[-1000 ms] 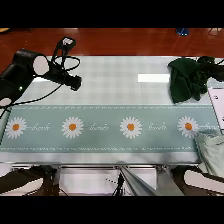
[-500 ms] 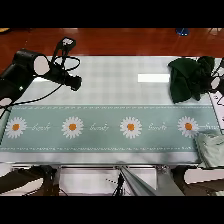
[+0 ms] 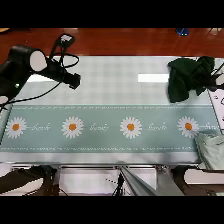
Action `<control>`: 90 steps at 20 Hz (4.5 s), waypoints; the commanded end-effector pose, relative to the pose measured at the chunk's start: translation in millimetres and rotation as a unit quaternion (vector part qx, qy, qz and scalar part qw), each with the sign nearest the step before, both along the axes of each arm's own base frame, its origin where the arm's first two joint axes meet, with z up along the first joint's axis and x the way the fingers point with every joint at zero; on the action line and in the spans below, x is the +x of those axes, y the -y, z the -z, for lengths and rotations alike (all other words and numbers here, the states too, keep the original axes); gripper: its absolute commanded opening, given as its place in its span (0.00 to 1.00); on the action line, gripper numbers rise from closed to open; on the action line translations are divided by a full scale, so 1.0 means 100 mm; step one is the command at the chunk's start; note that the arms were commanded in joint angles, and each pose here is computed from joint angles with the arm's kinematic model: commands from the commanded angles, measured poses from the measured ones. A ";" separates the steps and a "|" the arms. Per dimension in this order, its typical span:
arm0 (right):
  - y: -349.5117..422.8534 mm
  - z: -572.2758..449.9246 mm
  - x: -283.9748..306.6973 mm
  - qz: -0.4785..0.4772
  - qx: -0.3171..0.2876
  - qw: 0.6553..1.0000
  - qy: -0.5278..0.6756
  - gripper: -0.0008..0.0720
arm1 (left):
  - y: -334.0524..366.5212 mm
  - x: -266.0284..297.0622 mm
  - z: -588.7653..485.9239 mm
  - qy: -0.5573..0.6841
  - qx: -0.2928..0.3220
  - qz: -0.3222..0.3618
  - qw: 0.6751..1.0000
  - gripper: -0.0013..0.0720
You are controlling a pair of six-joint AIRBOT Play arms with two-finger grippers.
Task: Fold the shirts.
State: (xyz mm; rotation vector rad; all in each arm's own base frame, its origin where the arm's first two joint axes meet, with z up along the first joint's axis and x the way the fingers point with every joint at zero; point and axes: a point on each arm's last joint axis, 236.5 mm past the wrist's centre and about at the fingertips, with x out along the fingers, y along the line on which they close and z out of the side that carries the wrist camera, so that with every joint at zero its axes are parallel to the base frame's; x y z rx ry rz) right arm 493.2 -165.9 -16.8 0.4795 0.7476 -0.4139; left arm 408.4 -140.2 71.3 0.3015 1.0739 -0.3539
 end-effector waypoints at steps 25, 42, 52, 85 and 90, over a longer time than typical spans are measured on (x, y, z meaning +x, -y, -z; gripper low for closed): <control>-4.38 -2.41 -1.85 -0.537 0.108 0.823 0.150 0.04 | 0.09 -1.39 -2.32 0.106 -0.104 0.063 0.987 0.98; -0.74 -1.39 -1.70 -0.224 -0.175 0.946 -0.154 0.74 | 0.76 -1.80 0.71 -0.203 -0.194 0.006 0.960 0.99; -0.70 -0.47 -2.09 -0.167 0.054 0.974 -0.147 0.76 | 1.42 -1.64 1.49 -0.296 -0.321 -0.051 0.898 0.99; -1.96 1.07 -2.79 -0.340 0.234 0.838 -0.359 0.31 | 1.20 -1.23 1.17 -0.276 -0.380 -0.048 0.882 0.06; -1.95 0.64 -2.66 -0.376 0.228 0.827 -0.350 0.04 | 1.29 -0.94 0.53 -0.198 -0.401 0.019 0.894 0.05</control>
